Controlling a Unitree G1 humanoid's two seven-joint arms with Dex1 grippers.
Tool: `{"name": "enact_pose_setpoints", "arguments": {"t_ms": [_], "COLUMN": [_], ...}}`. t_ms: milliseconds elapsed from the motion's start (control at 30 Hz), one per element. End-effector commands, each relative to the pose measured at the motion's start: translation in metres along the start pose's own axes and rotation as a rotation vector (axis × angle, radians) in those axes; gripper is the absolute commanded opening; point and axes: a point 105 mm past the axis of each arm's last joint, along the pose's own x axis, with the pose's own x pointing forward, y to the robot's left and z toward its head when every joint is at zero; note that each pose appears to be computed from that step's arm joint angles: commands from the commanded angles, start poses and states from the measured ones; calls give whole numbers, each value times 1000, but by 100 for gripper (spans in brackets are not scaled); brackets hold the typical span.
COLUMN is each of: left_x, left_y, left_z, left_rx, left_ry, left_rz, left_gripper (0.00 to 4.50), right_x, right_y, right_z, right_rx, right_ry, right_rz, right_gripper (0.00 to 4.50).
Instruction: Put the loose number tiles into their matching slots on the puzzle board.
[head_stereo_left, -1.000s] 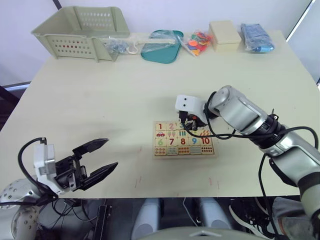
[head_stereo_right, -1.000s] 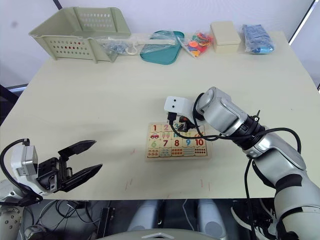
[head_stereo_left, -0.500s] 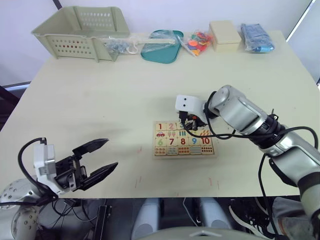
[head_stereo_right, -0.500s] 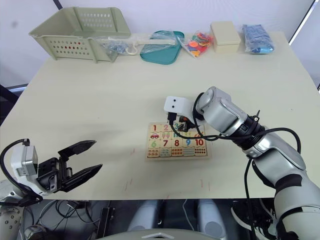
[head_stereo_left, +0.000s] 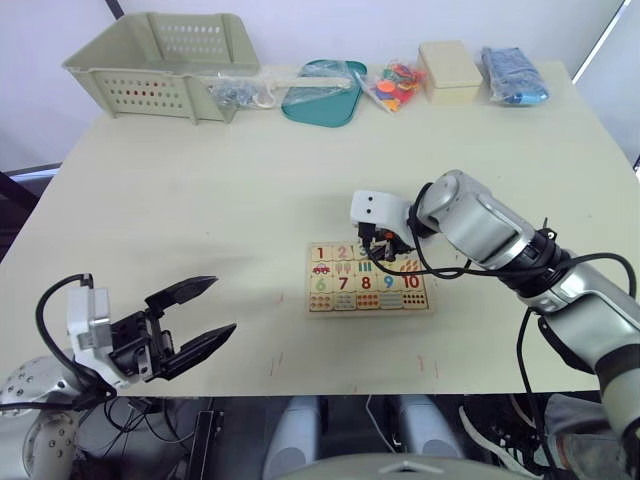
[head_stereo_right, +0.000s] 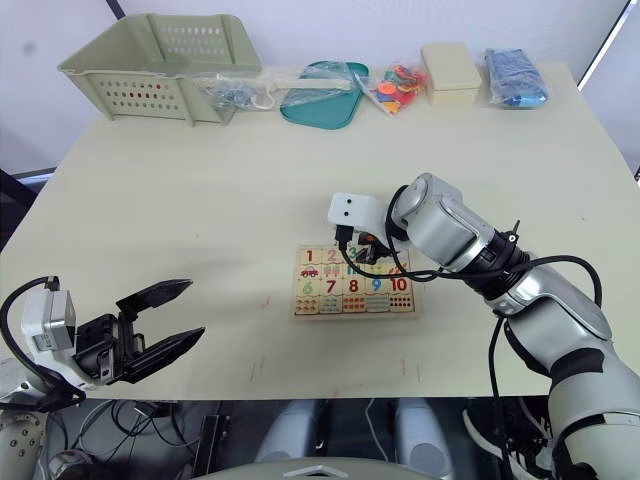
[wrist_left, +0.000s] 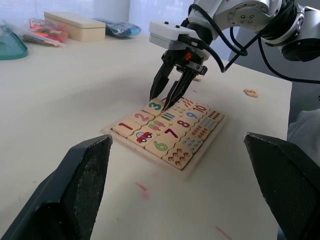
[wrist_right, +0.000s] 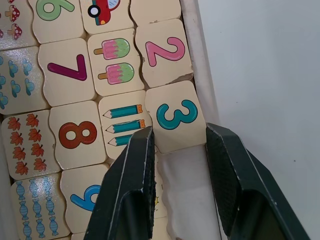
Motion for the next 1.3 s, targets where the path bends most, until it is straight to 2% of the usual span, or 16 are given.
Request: {"name": "enact_pose_setpoints", "arguments": {"t_ms": [33,1300], "left_x": [-2,-3], "left_y": [-2,-4], "left_z": [9,6], "left_rx": [42,40], "left_ry": [-8,-10], "left_rz": [-6,-6], "left_gripper": [450,450], "right_x": [-3,-4], "right_y": [1,-1], "right_z": [7,8], "right_rx": [-29,-23], "right_ry": [-19,-21], "right_rz": [-2,-7], "right_gripper": [97,97]}}
